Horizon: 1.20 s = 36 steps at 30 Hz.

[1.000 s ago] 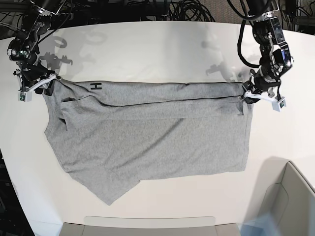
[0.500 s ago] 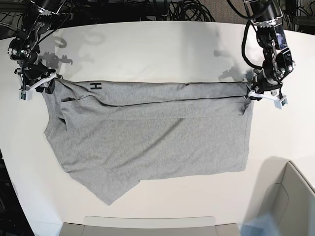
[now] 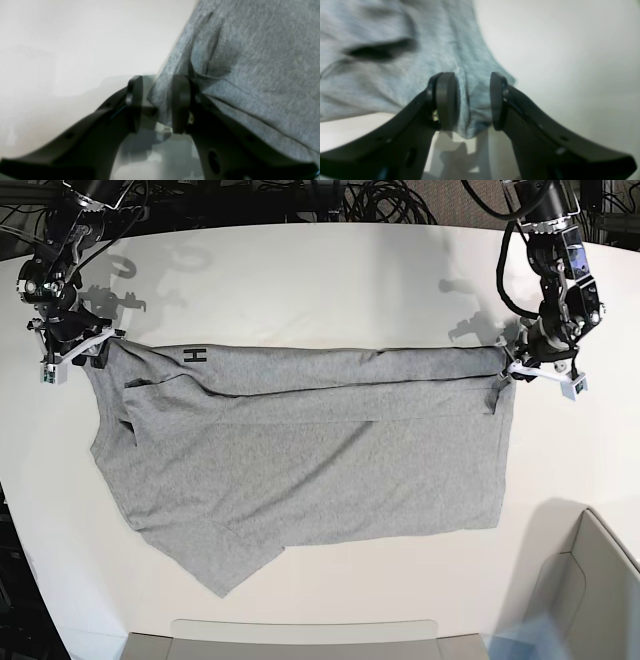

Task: Fold the T-shirt properly
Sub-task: 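Lower the folded edge onto the shirt and hold it with both grippers, then drag the shirt toward the robot with both grippers, then release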

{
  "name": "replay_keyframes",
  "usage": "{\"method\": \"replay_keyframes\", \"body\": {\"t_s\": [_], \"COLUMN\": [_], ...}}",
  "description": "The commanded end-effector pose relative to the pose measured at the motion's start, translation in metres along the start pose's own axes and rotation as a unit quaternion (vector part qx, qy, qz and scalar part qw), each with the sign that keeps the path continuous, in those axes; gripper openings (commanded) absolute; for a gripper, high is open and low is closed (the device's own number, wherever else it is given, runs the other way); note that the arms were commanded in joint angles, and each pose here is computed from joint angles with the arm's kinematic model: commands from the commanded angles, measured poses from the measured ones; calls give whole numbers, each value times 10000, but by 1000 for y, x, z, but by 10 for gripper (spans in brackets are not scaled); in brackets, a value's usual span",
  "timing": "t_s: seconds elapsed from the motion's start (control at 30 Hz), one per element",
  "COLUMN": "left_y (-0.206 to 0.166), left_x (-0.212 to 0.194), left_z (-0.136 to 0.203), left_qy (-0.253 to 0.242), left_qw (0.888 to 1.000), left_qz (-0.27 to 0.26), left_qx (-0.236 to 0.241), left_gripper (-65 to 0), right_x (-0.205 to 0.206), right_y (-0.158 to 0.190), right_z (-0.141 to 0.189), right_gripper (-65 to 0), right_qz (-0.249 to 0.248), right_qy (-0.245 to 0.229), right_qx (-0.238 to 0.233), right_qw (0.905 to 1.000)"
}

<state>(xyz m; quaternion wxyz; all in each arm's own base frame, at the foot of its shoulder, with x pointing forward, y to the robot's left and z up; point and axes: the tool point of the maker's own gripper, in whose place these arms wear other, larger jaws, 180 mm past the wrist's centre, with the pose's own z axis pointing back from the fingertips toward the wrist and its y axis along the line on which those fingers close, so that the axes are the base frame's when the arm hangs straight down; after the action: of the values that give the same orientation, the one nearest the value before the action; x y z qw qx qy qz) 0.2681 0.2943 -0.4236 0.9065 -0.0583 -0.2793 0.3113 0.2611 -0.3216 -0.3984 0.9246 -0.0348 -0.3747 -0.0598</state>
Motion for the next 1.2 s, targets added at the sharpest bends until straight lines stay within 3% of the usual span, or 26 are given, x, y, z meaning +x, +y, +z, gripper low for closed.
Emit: {"method": "replay_keyframes", "body": {"t_s": [0.0, 0.17, 0.57, 0.7, 0.8, 0.97, 1.17], "left_y": [-4, -23, -29, -51, -56, -50, -38], "left_x": [10, 11, 2, -17, -25, -31, -33], "left_z": [4, 10, 7, 1, -1, -6, -5], "left_qy": [-111, -119, 72, 320, 413, 533, 582], "left_qw": [9999, 9963, 9956, 9902, 9888, 9894, 9894], "left_qz": [-65, -684, -734, -1140, -1206, -1149, -1191], "left_qx": [-69, -505, -575, -741, -773, -709, -590], "left_gripper": [-440, -440, -443, -513, -642, -650, -650], "right_x": [19, 15, 17, 16, 14, 14, -1], "right_y": [1, 11, 12, 14, 26, 28, 24], "right_z": [1, -4, -7, -8, -11, -11, -9], "right_gripper": [-417, -417, -417, -422, -482, -637, -650], "right_qz": [161, 271, 243, 257, 384, 408, 456], "right_qy": [-253, -158, -155, -151, -97, -81, 415], "right_qx": [26, 81, 107, 125, 264, 285, 230], "right_qw": [9995, 9995, 9995, 9995, 9989, 9987, 9978]}}
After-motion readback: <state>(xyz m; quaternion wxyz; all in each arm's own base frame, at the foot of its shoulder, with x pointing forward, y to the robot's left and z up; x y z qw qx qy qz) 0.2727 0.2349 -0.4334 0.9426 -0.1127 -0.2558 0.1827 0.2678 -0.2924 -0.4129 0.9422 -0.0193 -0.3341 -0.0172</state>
